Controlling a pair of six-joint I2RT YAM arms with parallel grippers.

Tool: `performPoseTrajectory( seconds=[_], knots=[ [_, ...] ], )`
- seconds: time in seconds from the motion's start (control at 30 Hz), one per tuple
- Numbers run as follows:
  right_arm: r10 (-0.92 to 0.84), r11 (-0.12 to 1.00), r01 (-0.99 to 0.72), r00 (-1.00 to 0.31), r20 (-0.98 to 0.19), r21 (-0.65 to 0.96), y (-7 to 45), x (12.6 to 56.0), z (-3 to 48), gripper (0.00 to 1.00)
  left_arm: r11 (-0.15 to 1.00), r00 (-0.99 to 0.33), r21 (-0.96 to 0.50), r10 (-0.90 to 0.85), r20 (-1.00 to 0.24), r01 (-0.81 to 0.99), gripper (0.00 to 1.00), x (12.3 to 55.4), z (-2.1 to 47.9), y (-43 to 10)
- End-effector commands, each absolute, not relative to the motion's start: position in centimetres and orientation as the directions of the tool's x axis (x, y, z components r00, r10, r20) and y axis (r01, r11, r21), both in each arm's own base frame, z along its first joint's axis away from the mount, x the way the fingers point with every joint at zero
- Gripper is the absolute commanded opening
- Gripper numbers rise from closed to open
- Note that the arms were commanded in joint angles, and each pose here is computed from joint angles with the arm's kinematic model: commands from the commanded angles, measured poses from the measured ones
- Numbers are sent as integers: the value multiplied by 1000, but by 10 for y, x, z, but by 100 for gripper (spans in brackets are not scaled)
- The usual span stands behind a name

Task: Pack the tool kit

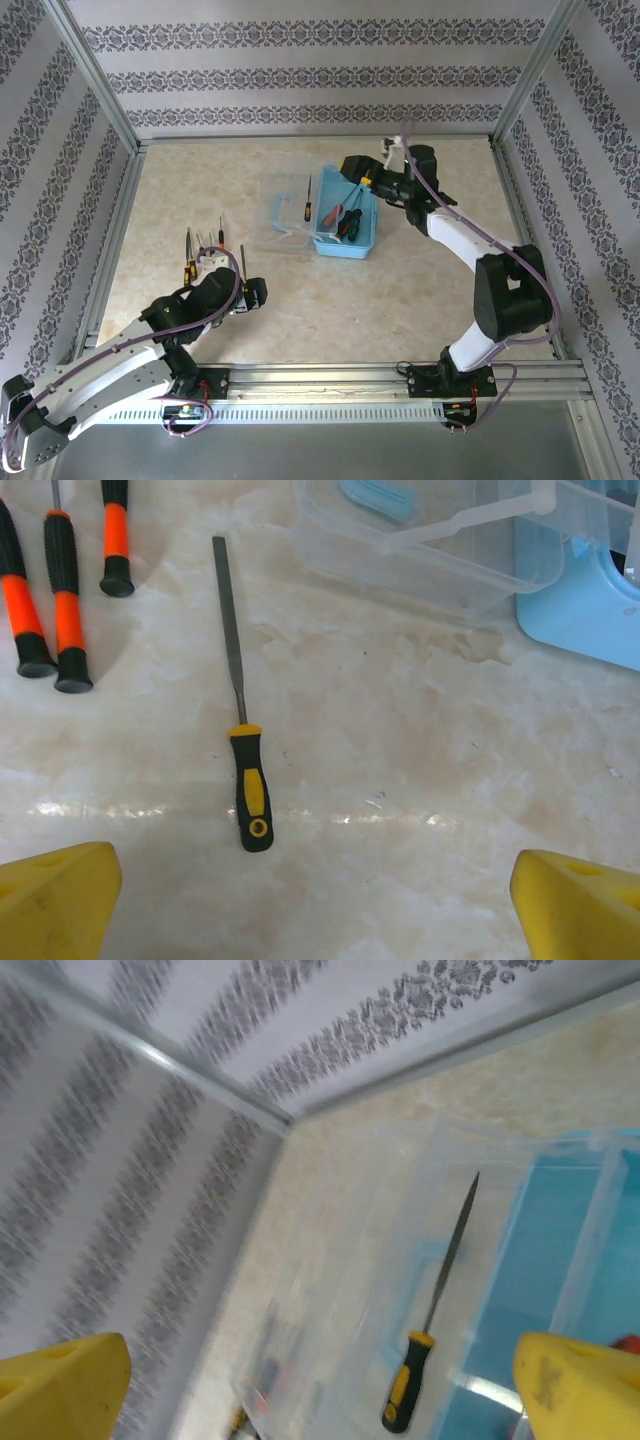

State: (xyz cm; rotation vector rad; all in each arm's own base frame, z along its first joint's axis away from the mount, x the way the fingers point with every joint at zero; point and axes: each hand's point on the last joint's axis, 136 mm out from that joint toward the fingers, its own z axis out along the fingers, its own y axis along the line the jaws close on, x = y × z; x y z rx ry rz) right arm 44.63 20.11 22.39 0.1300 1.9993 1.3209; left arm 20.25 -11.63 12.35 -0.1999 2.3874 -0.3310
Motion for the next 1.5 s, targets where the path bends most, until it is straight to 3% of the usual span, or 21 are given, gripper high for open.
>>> performPoseTrajectory(
  seconds=[0.0, 0.1, 0.17, 0.2, 0.4, 0.47, 0.57, 0.6, 0.7, 0.8, 1.1, 1.27, 1.47],
  knots=[
    [558, 232, -231, -764, -324, 945, 181, 453, 216, 72, 961, -697, -274, -223, -681, -40, 100, 214, 146, -112],
    [616, 411, -190, -663, -425, 892, 165, 440, 190, 79, 962, -710, -263, -240, -662, -79, 100, 218, 145, -106],
    [575, 563, -171, -622, -532, 808, 160, 425, 180, 96, 962, -727, -245, -251, -639, -117, 100, 220, 141, -101],
    [552, 629, -155, -601, -578, 762, 156, 419, 179, 98, 964, -738, -235, -249, -628, -126, 99, 220, 139, -99],
    [354, 884, -111, -475, -806, 454, 135, 397, 199, 98, 965, -732, -240, -238, -639, -105, 100, 230, 141, -104],
    [399, 870, -106, -425, -813, 482, 127, 390, 205, 98, 963, -722, -250, -245, -648, -102, 100, 233, 142, -105],
    [559, 763, -100, -394, -729, 639, 109, 383, 206, 96, 957, -715, -262, -268, -646, -122, 100, 238, 139, -104],
    [549, 749, -151, -402, -732, 645, 114, 382, 208, 87, 957, -718, -260, -273, -641, -131, 100, 240, 138, -103],
    [461, 814, -89, -500, -733, 574, 122, 378, 196, 72, 961, -741, -233, -264, -617, -149, 100, 243, 130, -101],
    [412, 827, -103, -557, -721, 553, 145, 371, 183, 63, 965, -768, -206, -257, -586, -165, 97, 248, 123, -101],
    [334, 861, -135, -578, -745, 490, 174, 348, 143, 61, 971, -835, -169, -233, -499, -170, 67, 257, 103, -111],
    [314, 871, -140, -579, -752, 471, 178, 351, 135, 52, 979, -864, -133, -198, -463, -153, 61, 258, 86, -114],
    [324, 852, -157, -592, -738, 500, 185, 351, 137, 50, 983, -896, -117, -179, -406, -143, 58, 262, 64, -122]
  ],
)
